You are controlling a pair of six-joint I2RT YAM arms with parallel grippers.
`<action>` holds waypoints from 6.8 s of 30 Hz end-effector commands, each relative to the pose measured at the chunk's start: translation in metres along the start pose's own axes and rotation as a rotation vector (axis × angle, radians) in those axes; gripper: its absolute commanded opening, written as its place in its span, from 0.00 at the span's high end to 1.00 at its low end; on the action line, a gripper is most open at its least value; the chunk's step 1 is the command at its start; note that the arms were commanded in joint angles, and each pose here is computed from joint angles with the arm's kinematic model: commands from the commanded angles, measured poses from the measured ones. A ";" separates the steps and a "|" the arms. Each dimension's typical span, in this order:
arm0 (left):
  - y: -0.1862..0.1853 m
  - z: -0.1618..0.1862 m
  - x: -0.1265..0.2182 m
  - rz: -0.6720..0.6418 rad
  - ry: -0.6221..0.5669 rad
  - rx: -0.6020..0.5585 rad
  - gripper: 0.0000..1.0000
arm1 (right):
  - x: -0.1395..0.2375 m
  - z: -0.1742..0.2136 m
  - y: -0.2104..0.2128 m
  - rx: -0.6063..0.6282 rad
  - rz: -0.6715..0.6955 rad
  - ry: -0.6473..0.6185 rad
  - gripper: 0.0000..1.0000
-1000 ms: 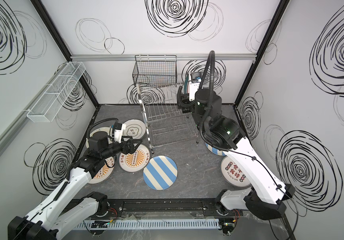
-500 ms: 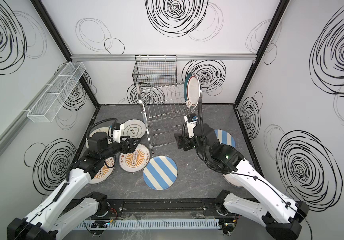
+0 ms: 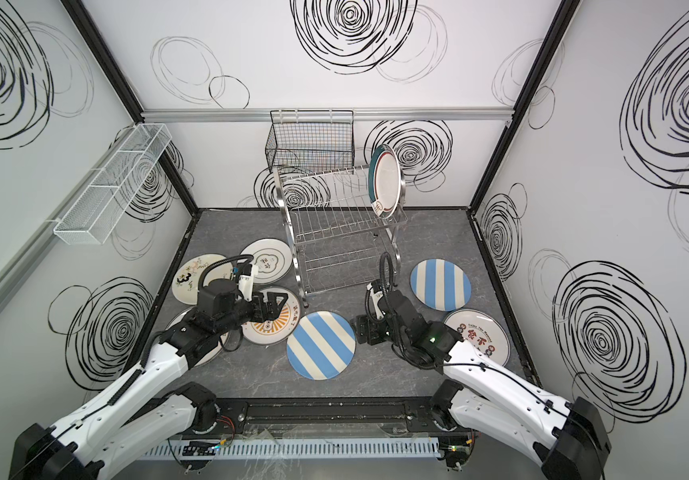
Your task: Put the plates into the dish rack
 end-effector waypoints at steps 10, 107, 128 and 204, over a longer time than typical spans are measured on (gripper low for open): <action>-0.011 0.049 -0.007 -0.123 0.115 0.057 0.04 | -0.030 0.016 -0.014 -0.129 -0.117 0.002 0.16; -0.043 0.130 -0.062 0.013 0.412 -0.149 0.04 | -0.073 0.084 -0.045 -0.259 -0.249 0.211 0.31; -0.066 0.141 -0.070 0.117 0.423 -0.205 0.04 | -0.048 0.067 -0.048 -0.337 -0.401 0.063 0.67; -0.018 -0.070 0.029 0.107 -0.191 -0.170 0.04 | 0.210 -0.303 0.063 0.177 0.504 -0.966 1.00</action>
Point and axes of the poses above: each gripper's point midway between its finger pads, its own x axis back along the fingers, its own y axis along the line the jaws close on, z = x × y, the point moved 7 cm from there along x, back along the fingers, and after that the axes turned 4 degrees about x, right-handed, at the moved point
